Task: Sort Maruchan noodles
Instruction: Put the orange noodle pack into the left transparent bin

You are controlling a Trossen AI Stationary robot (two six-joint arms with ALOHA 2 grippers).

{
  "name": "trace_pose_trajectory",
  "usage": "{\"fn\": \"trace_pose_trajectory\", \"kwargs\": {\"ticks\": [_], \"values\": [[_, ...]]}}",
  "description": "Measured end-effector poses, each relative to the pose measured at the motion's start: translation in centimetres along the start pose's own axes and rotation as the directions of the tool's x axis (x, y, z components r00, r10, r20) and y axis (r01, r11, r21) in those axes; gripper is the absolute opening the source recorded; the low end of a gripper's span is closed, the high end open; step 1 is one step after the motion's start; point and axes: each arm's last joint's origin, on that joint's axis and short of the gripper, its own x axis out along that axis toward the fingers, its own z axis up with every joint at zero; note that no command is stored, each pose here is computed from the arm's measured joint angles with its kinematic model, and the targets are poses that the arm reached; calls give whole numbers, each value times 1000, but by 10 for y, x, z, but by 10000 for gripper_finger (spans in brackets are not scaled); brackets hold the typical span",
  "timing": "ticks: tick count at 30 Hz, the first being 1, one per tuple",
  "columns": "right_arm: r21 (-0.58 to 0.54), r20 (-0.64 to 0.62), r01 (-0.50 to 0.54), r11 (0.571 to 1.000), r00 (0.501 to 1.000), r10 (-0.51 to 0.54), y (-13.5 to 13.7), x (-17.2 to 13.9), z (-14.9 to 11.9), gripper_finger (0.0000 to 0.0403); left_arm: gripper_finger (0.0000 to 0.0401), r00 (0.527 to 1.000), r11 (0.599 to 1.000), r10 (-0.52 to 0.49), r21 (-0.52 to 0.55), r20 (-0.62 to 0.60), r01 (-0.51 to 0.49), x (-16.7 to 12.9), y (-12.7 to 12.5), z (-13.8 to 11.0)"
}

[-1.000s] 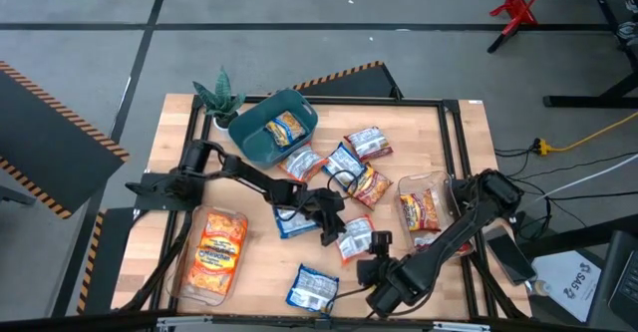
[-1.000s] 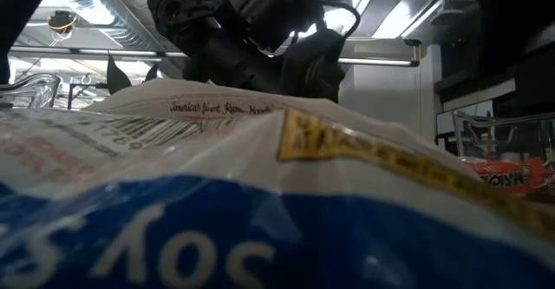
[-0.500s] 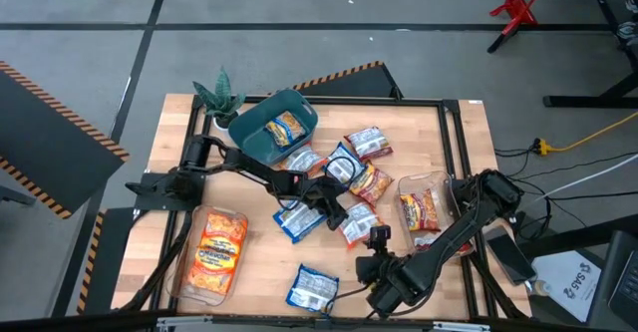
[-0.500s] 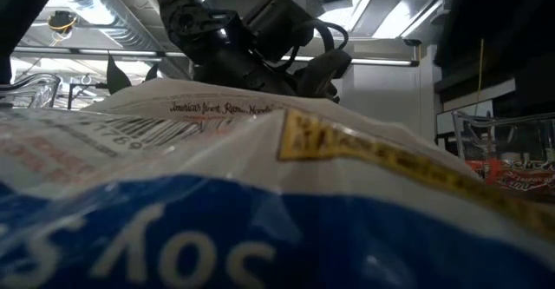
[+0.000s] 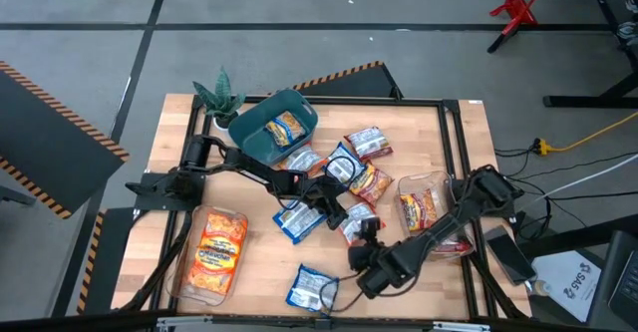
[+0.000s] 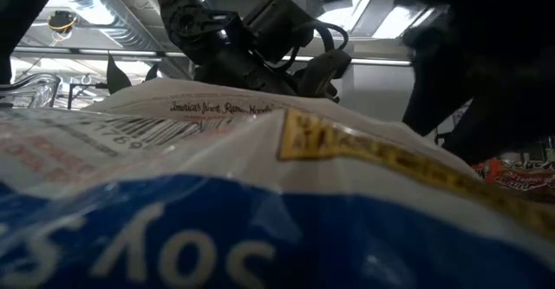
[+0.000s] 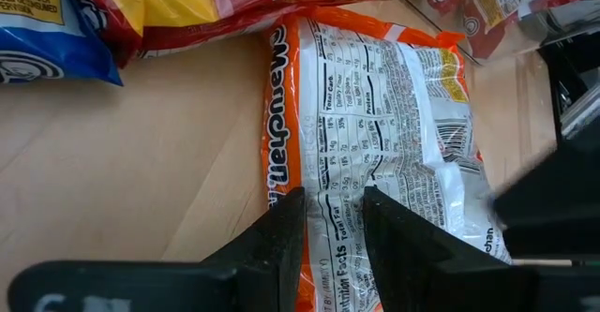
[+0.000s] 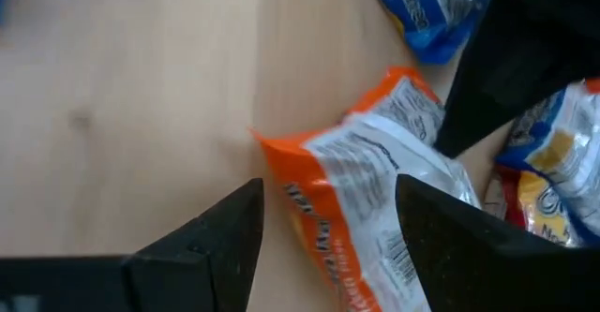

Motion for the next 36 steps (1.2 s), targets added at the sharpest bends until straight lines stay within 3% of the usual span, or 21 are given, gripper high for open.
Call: {"fn": "trace_pose_trajectory", "kwargs": {"ticks": [7,12,19,23,29,36], "values": [[-7,-20,-22,1000,1000,22,-1,21,-12,225,101,1000,1000,-6,3,-8,6,0,0,0],[-73,-2,129,989,992,-130,-4,30,-22,225,101,1000,1000,-9,3,-17,9,0,1,0],[-118,-9,183,976,983,-185,-3,46,-21,218,101,998,1000,-30,-1,-49,30,-1,1,-1],[-130,12,214,968,977,-215,-1,41,-16,162,100,996,999,-45,-7,-74,45,-1,1,-2],[-134,13,196,971,981,-196,2,28,-2,25,100,982,990,-125,-89,-145,112,-12,-7,-2],[-112,44,234,966,972,-231,1,8,18,8,100,978,989,-131,-87,-162,118,-69,-33,13]]}}
